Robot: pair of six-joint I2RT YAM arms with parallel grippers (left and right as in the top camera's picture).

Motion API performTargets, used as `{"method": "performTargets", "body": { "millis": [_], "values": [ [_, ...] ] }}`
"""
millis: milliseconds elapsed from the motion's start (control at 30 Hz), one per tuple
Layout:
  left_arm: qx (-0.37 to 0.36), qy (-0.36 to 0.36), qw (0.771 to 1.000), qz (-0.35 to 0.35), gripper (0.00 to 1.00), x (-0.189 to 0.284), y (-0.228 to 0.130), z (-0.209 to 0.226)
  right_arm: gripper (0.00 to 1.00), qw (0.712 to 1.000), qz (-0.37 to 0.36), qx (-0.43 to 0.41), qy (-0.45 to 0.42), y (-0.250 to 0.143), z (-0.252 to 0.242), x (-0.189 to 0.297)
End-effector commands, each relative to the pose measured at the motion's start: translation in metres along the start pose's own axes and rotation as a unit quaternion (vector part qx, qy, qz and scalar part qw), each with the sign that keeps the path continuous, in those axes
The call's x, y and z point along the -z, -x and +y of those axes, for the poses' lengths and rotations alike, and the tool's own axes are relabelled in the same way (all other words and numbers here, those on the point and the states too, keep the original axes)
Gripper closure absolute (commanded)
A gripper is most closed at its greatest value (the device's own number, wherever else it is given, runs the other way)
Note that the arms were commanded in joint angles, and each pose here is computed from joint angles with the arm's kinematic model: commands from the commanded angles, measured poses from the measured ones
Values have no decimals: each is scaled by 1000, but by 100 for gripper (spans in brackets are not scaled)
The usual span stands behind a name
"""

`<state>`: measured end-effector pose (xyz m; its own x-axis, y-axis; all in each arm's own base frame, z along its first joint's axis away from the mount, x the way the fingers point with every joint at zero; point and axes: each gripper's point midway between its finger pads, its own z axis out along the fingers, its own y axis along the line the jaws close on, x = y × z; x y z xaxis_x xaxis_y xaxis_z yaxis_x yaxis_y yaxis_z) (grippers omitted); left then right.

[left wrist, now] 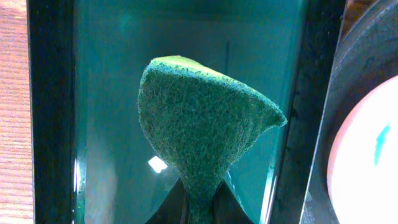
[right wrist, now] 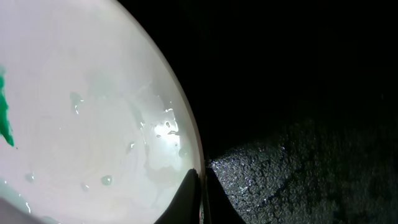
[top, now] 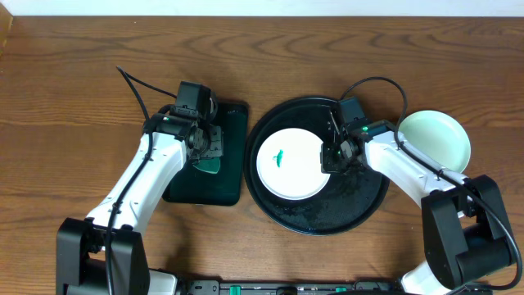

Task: Clean dirty plates on tray and stack at the side

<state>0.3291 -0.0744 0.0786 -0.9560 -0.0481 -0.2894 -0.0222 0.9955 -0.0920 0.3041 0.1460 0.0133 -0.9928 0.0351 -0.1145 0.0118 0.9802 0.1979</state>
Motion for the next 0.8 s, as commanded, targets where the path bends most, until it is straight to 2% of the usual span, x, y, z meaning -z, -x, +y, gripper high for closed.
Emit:
{"method": "performTargets", "body": {
  "millis": [0, 133, 167, 233, 300, 500, 567, 767],
  "values": [
    [-6, -1, 1000, 1, 92, -1, -1, -1, 99, 1000, 1, 2, -4, -2, -1, -3],
    [-6, -1, 1000, 1, 92, -1, -1, -1, 99, 1000, 0, 2, -3, -1, 0, -3],
    [-5, -1, 1000, 1, 92, -1, -1, -1, 96, 1000, 0, 3, -3, -1, 0, -3],
    [-5, -1, 1000, 1, 92, -1, -1, -1, 82, 1000, -1, 3, -3, -1, 0, -3],
    [-5, -1, 1000, 3, 92, -1, -2, -1, 80, 1000, 0, 3, -3, -1, 0, -3],
    [-6, -1, 1000, 3, 92, -1, -2, -1, 90, 1000, 2, 5, -4, -3, 0, -3],
    [-6, -1, 1000, 4, 93, -1, -2, -1, 96, 1000, 6, 5, 1, -4, 2, -3],
    [-6, -1, 1000, 0, 93, -1, -1, -1, 99, 1000, -2, 23, -17, -1, -5, -3]
  ]
}}
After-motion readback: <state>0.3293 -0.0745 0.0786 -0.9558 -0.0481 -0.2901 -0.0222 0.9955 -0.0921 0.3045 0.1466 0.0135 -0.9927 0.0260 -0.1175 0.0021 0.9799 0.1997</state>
